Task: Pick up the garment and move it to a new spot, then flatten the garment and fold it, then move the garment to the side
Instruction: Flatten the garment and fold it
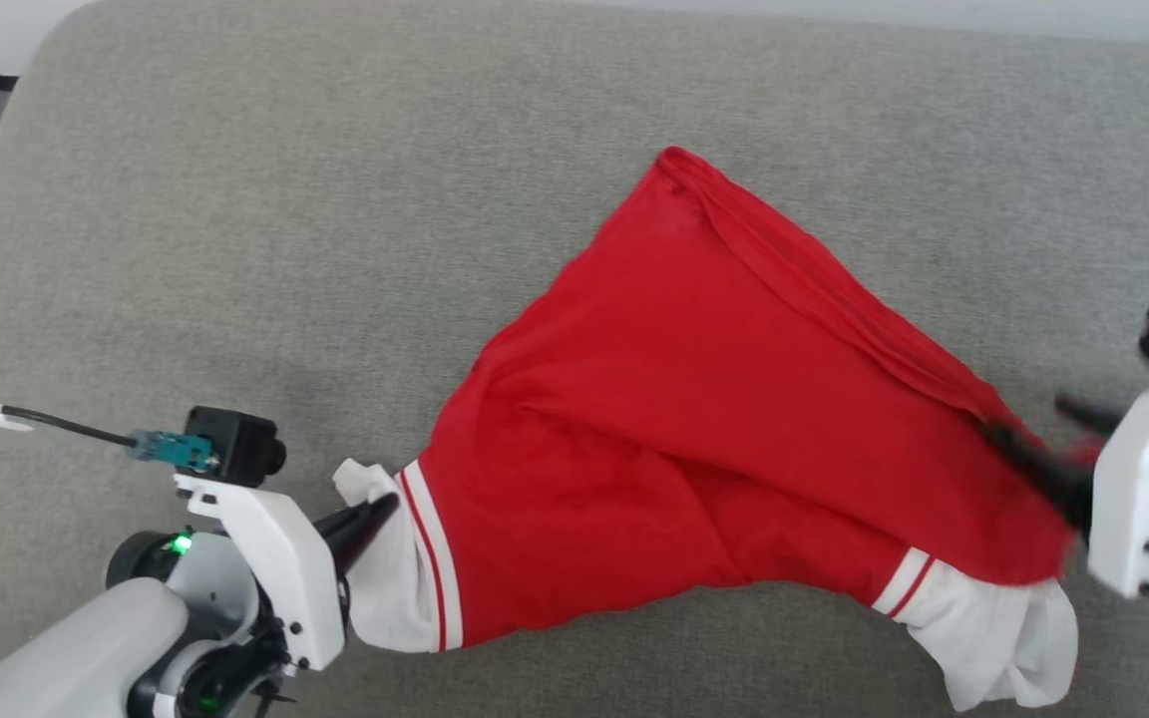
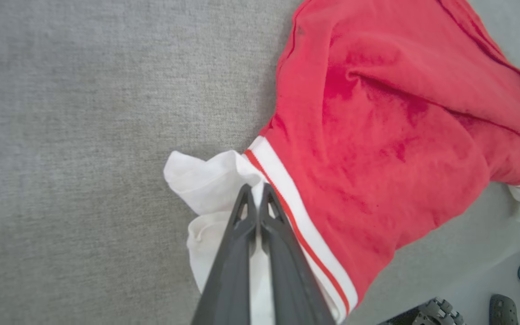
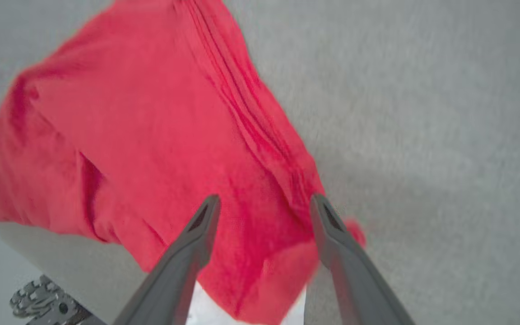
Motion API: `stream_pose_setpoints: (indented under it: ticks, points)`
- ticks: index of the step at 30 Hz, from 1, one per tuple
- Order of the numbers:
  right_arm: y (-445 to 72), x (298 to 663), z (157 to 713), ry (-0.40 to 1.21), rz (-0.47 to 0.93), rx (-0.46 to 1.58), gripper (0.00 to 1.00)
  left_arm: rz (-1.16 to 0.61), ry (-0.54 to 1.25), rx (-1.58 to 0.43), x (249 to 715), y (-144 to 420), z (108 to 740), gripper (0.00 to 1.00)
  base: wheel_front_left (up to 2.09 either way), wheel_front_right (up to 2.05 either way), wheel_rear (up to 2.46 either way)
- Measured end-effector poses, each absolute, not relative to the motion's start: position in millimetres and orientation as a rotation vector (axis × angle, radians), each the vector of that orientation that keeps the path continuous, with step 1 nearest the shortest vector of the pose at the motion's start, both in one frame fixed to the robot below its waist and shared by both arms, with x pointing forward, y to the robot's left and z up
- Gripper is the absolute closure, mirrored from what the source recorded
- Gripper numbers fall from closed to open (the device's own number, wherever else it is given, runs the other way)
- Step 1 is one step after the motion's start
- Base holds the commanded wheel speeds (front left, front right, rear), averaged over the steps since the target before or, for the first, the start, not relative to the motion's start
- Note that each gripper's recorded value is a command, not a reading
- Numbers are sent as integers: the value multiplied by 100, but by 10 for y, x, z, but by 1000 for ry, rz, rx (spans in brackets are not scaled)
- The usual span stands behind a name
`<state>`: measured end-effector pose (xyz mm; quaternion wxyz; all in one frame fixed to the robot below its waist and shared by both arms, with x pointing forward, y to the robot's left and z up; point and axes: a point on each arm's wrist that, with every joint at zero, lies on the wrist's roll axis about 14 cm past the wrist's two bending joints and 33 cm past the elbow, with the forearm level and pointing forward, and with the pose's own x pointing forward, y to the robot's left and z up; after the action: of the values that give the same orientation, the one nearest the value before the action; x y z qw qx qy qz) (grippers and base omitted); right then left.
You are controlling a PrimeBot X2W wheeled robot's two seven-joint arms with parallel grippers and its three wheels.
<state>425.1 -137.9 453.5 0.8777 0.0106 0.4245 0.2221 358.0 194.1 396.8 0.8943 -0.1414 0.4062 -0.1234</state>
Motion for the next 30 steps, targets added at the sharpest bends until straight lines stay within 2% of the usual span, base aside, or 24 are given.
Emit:
stream_pose_setpoints:
  ticks: [3, 10, 14, 21, 30]
  points:
    - [-1206, 4463, 4787, 755, 494, 19, 0, -258, 845, -300, 3541, 1921, 3963, 100, 0, 0, 0]
    - [-703, 4893, 5089, 560, 591, 8, 0, -271, 844, -296, 3500, 1898, 3978, 100, 0, 0, 0]
    - [-404, 5150, 5112, 502, 643, -6, 0, -275, 835, -296, 3515, 1904, 4005, 100, 0, 0, 0]
    - [31, 5456, 4851, 570, 717, -44, 0, -269, 833, -304, 3483, 1915, 4000, 100, 0, 0, 0]
    - [282, 5716, 4207, 791, 731, -154, 0, -256, 839, -311, 3450, 1958, 3955, 100, 0, 0, 0]
